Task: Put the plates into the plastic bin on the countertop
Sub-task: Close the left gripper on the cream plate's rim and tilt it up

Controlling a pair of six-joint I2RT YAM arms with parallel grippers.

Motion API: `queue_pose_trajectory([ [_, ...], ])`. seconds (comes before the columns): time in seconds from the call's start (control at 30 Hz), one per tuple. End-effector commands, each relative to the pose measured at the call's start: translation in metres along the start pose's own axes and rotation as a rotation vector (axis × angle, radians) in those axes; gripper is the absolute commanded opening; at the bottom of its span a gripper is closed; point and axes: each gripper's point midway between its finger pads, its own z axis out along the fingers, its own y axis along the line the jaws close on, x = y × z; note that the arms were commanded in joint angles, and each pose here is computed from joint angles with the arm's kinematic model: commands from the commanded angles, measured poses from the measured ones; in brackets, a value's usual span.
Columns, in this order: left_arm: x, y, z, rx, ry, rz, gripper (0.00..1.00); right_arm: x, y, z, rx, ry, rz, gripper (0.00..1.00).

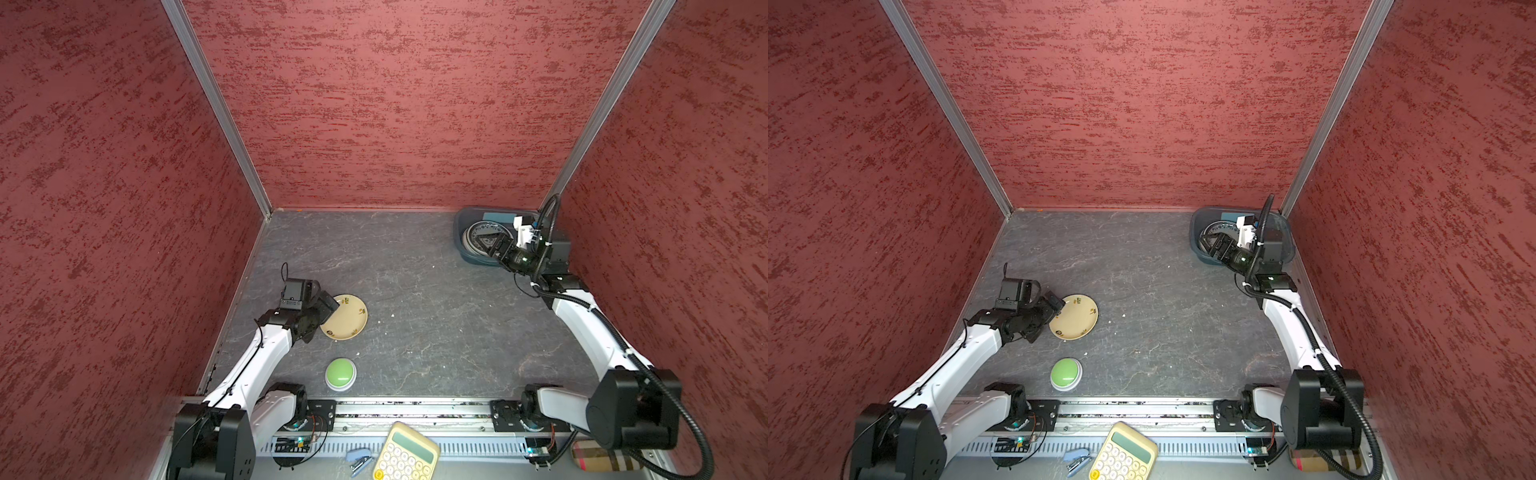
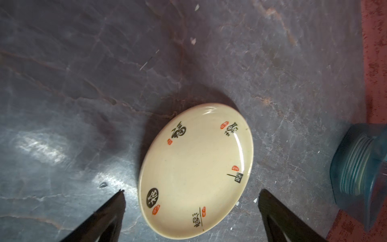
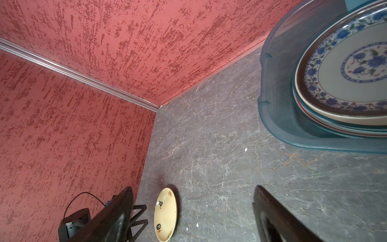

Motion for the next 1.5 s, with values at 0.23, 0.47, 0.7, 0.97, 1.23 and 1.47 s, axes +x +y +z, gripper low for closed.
queue_pose_trajectory([
  [0.23,0.008,0.013,0.022,-0.019,0.043,-0.019,0.92,-0.004,-0.001,-0.005,0.036,-0.032,-0.018,0.9],
  [0.47,0.012,0.016,0.032,0.01,0.043,-0.025,0.83,-0.009,-0.003,-0.007,0.057,-0.054,-0.011,0.9],
  [0.7,0.013,0.015,0.038,0.049,0.047,-0.03,0.71,-0.01,-0.007,-0.005,0.067,-0.062,0.011,0.9],
  [0.97,0.015,0.01,0.046,0.093,0.069,-0.031,0.5,-0.009,-0.005,-0.006,0.053,-0.068,0.026,0.89],
  [1.23,0.015,0.009,0.056,0.098,0.087,-0.042,0.35,-0.008,-0.009,-0.004,0.065,-0.064,0.039,0.89],
  [1.47,0.009,0.007,0.066,0.096,0.1,-0.034,0.2,-0.007,-0.01,-0.004,0.065,-0.062,0.045,0.89],
])
